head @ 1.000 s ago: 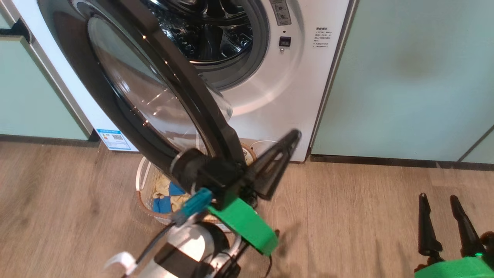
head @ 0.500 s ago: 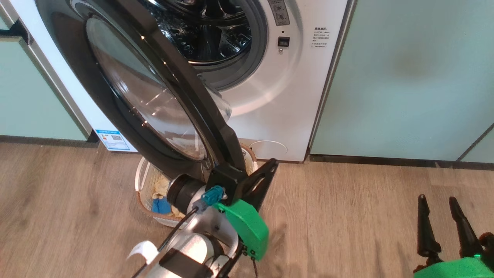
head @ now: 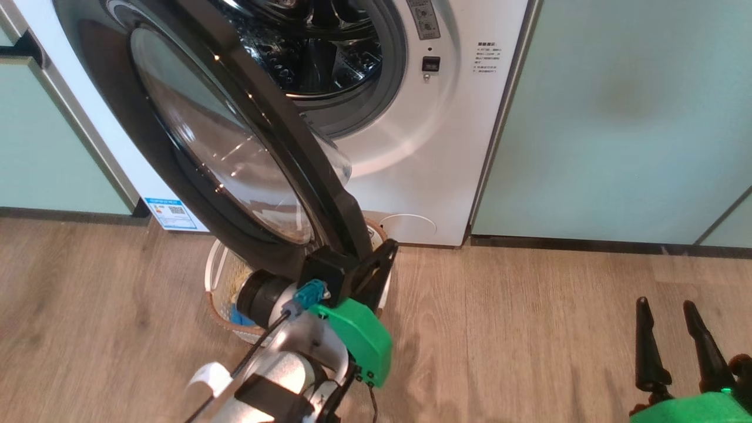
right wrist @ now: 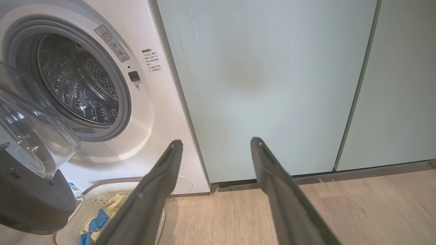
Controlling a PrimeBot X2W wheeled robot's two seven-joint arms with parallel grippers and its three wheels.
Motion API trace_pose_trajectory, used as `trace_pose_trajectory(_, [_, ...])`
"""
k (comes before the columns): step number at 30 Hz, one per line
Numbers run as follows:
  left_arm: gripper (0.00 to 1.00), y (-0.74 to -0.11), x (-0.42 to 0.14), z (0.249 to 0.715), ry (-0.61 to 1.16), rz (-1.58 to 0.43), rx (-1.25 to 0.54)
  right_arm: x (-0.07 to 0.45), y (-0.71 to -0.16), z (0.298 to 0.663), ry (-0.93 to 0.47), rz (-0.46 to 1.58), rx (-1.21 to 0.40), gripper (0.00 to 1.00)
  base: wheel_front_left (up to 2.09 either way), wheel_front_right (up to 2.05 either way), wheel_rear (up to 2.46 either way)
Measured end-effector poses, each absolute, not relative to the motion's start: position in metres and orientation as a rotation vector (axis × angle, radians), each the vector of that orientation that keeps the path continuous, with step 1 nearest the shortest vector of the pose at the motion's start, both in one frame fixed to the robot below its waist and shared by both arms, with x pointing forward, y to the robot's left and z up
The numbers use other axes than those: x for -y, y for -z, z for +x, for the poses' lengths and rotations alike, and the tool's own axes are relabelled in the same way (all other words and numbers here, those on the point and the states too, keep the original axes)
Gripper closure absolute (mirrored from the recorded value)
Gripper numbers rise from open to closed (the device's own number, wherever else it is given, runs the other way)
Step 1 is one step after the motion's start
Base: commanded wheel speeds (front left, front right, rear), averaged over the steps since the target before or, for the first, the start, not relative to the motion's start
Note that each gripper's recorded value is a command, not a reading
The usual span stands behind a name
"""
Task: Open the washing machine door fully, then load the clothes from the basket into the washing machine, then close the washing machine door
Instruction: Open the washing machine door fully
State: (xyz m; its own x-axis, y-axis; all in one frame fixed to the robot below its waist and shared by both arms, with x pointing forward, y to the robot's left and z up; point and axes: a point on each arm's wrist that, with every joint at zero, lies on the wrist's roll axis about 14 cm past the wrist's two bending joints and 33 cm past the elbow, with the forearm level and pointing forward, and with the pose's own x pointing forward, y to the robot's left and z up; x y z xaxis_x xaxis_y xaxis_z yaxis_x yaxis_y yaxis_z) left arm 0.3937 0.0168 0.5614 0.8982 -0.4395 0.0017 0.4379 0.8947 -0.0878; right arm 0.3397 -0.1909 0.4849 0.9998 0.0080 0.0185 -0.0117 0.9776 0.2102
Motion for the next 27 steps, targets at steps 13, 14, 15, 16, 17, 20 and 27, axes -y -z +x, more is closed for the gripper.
trace_pose_trajectory(13, [1.0,-0.556,-0.027,0.398,0.417,-0.079,-0.022,0.191,-0.484,0.341,-0.01,0.213,0.014,0.0,0.0,0.0,0.0])
trace_pose_trajectory(14, [1.0,-0.556,-0.028,0.398,0.414,-0.078,-0.022,0.19,-0.483,0.341,-0.011,0.213,0.013,0.0,0.0,0.0,0.0])
trace_pose_trajectory(15, [1.0,-0.555,-0.03,0.398,0.409,-0.078,-0.02,0.19,-0.483,0.342,-0.012,0.213,0.012,0.0,0.0,0.0,0.0])
trace_pose_trajectory(16, [1.0,-0.556,-0.03,0.398,0.406,-0.079,-0.018,0.19,-0.483,0.342,-0.013,0.214,0.011,0.0,0.0,0.0,0.0])
trace_pose_trajectory(17, [1.0,-0.556,-0.031,0.398,0.403,-0.079,-0.016,0.189,-0.483,0.343,-0.015,0.214,0.01,0.0,0.0,0.0,0.0])
trace_pose_trajectory(20, [1.0,-0.556,-0.035,0.398,0.393,-0.081,-0.015,0.188,-0.481,0.346,-0.019,0.214,0.006,0.0,0.0,0.0,0.0])
trace_pose_trajectory(27, [1.0,-0.558,-0.042,0.395,0.372,-0.085,-0.002,0.179,-0.478,0.354,-0.048,0.216,-0.008,0.0,0.0,0.0,0.0])
